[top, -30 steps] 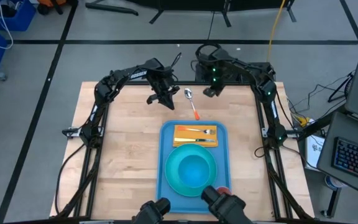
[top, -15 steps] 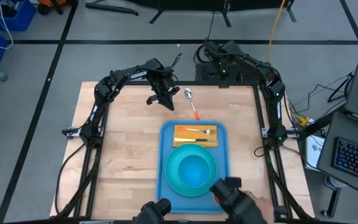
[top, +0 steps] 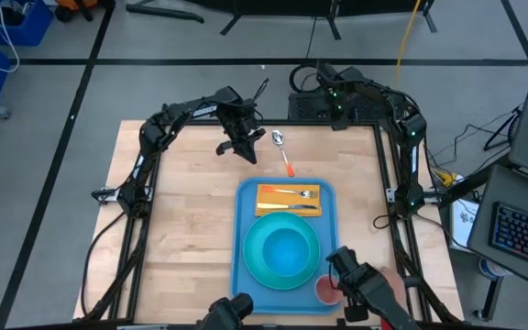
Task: Set up tray
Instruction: Adjust the blue serving tray
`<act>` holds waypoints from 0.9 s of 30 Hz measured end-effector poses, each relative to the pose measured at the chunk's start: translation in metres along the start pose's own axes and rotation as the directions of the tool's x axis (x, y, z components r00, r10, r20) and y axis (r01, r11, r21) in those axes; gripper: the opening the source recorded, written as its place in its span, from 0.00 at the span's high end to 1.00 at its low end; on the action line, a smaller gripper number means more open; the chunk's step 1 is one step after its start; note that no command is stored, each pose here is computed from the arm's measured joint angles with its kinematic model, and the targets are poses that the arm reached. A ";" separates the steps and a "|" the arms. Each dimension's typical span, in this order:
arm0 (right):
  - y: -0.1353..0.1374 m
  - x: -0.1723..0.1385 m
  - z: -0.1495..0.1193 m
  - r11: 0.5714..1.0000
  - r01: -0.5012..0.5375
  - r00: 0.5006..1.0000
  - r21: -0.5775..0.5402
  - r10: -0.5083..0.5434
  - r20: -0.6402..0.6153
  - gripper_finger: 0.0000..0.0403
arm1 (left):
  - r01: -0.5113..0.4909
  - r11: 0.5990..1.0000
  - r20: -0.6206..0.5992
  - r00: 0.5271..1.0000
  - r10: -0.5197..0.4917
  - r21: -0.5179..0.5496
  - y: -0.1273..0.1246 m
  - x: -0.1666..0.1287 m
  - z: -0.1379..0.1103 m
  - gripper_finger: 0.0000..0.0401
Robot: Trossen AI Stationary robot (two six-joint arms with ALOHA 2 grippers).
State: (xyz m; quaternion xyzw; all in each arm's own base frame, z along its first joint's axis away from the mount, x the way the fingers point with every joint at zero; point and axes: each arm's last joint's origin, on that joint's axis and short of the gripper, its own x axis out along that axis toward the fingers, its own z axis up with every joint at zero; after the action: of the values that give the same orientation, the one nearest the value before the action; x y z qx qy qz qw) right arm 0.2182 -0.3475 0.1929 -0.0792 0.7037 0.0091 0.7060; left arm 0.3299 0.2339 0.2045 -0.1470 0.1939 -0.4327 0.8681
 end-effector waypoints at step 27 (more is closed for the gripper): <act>0.022 -0.049 0.028 0.983 0.089 0.956 -0.159 -0.040 0.291 1.00 | 0.015 1.000 -0.021 1.000 -0.015 0.027 0.003 0.013 0.002 0.98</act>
State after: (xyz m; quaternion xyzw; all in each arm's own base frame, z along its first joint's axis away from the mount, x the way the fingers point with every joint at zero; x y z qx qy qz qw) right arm 0.2431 -0.3175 0.2396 -0.1601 0.5877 0.0574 0.7910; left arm 0.3402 0.2255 0.2026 -0.1321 0.1960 -0.4433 0.8647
